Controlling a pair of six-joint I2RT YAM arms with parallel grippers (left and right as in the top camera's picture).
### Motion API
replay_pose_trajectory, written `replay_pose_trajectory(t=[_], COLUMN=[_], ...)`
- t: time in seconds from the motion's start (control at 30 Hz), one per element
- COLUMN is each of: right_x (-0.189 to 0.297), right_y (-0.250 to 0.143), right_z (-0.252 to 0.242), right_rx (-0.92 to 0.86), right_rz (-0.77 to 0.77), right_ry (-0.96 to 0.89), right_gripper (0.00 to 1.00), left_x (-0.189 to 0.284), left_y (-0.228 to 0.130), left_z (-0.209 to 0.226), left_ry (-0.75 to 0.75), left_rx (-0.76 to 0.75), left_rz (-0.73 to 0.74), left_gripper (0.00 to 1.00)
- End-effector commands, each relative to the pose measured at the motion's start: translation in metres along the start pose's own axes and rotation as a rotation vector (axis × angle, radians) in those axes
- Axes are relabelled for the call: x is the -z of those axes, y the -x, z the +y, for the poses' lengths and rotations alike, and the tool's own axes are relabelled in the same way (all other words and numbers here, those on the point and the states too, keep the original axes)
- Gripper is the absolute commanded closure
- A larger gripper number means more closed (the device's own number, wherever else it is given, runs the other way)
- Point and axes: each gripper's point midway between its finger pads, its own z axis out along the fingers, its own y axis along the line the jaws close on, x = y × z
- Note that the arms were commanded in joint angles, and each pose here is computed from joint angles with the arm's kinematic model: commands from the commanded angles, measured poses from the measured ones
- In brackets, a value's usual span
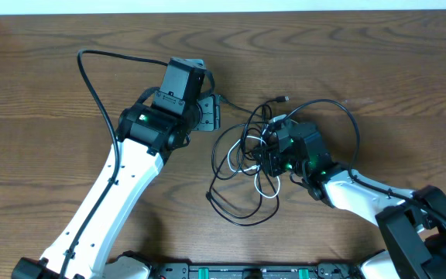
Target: Untangle cables
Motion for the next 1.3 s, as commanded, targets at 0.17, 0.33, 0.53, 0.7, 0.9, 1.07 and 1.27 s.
replay_pose_trajectory(t=[0.17, 0.33, 0.53, 0.7, 0.9, 1.07, 1.27], right_x=[-0.003, -0.011, -0.012, -0.015, -0.022, -0.025, -0.019], right_y=[0.010, 0.007, 0.002, -0.007, -0.006, -0.004, 0.015], right_z=[0.010, 0.006, 0.004, -0.006, -0.007, -0.007, 0.001], right_rx=[0.038, 0.039, 0.043, 0.035, 0.030, 0.019, 0.030], right_rz=[-0.045, -0.042, -0.024, 0.003, -0.014, -0.027, -0.093], right_ry=[0.017, 0.004, -0.002, -0.043, -0.038, -0.030, -0.004], right_gripper=[0.49, 0.49, 0.60, 0.61, 0.82, 0.99, 0.99], left_x=[0.002, 0.002, 0.002, 0.002, 0.002, 0.002, 0.002], left_y=[0.009, 0.009, 0.007, 0.007, 0.007, 0.007, 0.007], left_z=[0.002, 0.002, 0.002, 0.002, 0.002, 0.002, 0.001], left_ry=[0.008, 0.008, 0.010, 0.010, 0.010, 0.010, 0.006], left_rx=[0.008, 0.008, 0.008, 0.008, 0.008, 0.008, 0.008], left_rz=[-0.023, -0.023, -0.016, -0.016, -0.016, -0.016, -0.015], left_gripper=[0.30, 0.30, 0.30, 0.30, 0.30, 0.30, 0.30])
